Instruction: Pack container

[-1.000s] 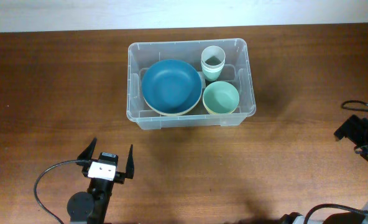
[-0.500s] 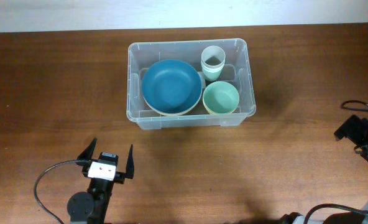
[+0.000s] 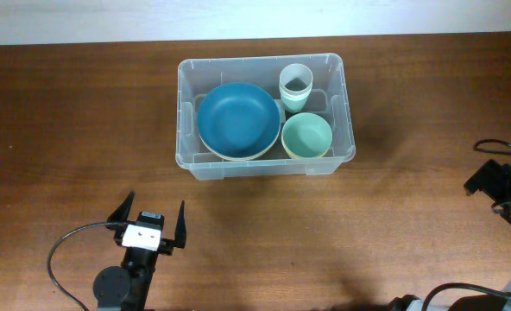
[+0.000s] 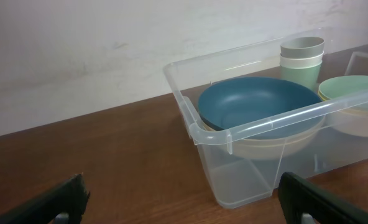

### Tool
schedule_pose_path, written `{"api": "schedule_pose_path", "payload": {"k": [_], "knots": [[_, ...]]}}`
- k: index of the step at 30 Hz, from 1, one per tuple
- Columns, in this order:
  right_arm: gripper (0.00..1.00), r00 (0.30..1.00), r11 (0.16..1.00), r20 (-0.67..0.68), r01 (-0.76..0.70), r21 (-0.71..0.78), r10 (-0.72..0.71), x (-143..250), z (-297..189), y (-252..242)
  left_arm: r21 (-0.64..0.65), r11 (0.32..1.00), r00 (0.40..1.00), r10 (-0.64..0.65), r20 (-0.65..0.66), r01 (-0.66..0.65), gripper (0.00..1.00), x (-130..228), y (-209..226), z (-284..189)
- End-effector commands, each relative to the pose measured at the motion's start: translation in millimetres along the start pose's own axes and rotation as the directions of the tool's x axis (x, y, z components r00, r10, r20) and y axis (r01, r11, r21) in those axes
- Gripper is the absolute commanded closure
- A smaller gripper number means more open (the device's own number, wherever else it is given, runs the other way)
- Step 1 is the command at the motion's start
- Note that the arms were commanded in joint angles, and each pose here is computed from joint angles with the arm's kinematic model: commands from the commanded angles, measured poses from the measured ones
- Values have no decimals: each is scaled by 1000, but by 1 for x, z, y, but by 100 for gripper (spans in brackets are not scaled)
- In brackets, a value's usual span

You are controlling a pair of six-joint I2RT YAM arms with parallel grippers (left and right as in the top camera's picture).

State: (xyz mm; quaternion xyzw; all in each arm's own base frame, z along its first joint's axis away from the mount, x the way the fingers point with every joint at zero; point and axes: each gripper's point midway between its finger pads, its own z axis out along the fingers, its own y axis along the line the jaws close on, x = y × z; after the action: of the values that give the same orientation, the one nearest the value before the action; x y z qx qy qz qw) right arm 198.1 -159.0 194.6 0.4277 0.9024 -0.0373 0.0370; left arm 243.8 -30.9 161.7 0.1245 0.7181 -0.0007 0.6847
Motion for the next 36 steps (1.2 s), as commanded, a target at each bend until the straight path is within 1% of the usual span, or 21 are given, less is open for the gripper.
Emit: {"api": "schedule_pose_path", "payload": {"k": [1,25,27,31,34,36], "knots": [[1,1000,1000,-4,-3,-1,3,0,1,-1,-11,1000,1000,16,-3,-16,0,2,2,0],[1,1000,1000,5,-1,8,1,-1,0,-3,-11,1000,1000,16,-3,-16,0,2,2,0],[1,999,1000,48,-5,-9,5,-6,-4,0,-11,1000,1000,16,-3,-16,0,2,2,0],[1,975,991,223,30,-132,0,-25,-30,23,-11,1000,1000,16,-3,-16,0,2,2,0],[1,924,978,381,99,-183,-22,-33,-61,40,-12,1000,1000,16,-3,-16,0,2,2,0],[1,878,966,478,152,-209,-34,-34,-84,51,-11,1000,1000,16,-3,-16,0,2,2,0]]}}
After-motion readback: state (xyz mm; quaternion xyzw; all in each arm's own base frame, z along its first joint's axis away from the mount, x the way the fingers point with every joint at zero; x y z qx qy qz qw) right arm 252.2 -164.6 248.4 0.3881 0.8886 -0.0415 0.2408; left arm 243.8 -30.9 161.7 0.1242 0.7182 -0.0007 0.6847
